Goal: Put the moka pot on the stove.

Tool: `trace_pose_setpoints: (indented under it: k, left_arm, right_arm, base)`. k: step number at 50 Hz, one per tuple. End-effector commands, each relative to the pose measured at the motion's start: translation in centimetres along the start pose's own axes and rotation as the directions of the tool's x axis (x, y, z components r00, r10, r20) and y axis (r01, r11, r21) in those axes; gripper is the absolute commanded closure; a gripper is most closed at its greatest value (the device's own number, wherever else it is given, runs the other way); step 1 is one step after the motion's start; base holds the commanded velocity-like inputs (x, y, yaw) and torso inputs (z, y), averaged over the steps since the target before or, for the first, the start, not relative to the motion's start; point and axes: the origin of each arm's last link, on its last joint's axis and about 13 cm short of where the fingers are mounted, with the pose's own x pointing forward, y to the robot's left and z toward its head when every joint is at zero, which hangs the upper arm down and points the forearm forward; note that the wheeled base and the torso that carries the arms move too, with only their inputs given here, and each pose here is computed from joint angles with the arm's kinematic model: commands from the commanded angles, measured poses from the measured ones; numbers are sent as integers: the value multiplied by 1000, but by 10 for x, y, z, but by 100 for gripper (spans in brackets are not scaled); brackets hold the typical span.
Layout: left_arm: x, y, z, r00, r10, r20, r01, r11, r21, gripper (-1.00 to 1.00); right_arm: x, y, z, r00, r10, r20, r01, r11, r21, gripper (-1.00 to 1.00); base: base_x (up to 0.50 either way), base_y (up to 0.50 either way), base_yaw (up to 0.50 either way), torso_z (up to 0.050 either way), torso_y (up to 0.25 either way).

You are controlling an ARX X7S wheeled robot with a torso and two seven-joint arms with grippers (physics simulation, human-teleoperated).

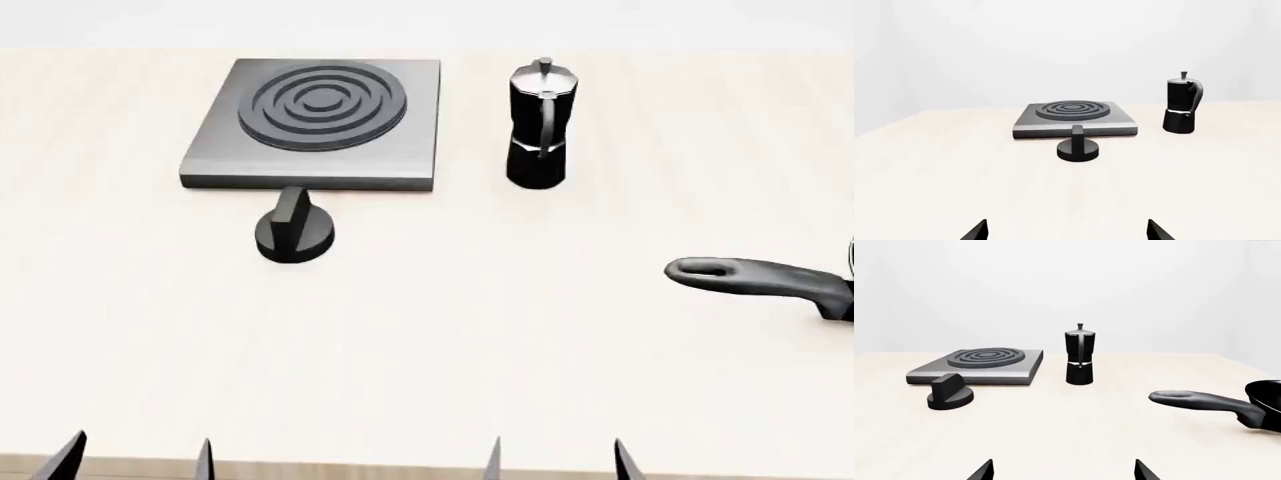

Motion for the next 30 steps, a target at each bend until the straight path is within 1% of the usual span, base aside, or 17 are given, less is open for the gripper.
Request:
trace_pose_setpoints:
  k: [1,3,17,30]
  left_arm:
    - [-1,-1,4,1000,-5,14,5,1000,1,-100]
    - [-2,-2,4,1000,-17,16,16,1000,8,-100]
    - [-5,-2,13,998,-19,54,19,1000,-4,-100]
    - [-7,-2,19,997,-24,80,25,1000,-14,-100]
  right_arm:
    - [0,1,1,1000,5,8,-5,1000,3,-100]
    - [0,1,2,1000,6,8,-6,1000,5,-100]
    - [-3,6,13,998,36,51,-35,999,-29,-100]
    - [-3,8,15,997,46,63,-44,998,-33,-100]
  base:
    - [0,0,0,0,0]
    - [0,0,0,0,0]
    - [16,0,0,0,0]
    - [205,0,0,0,0]
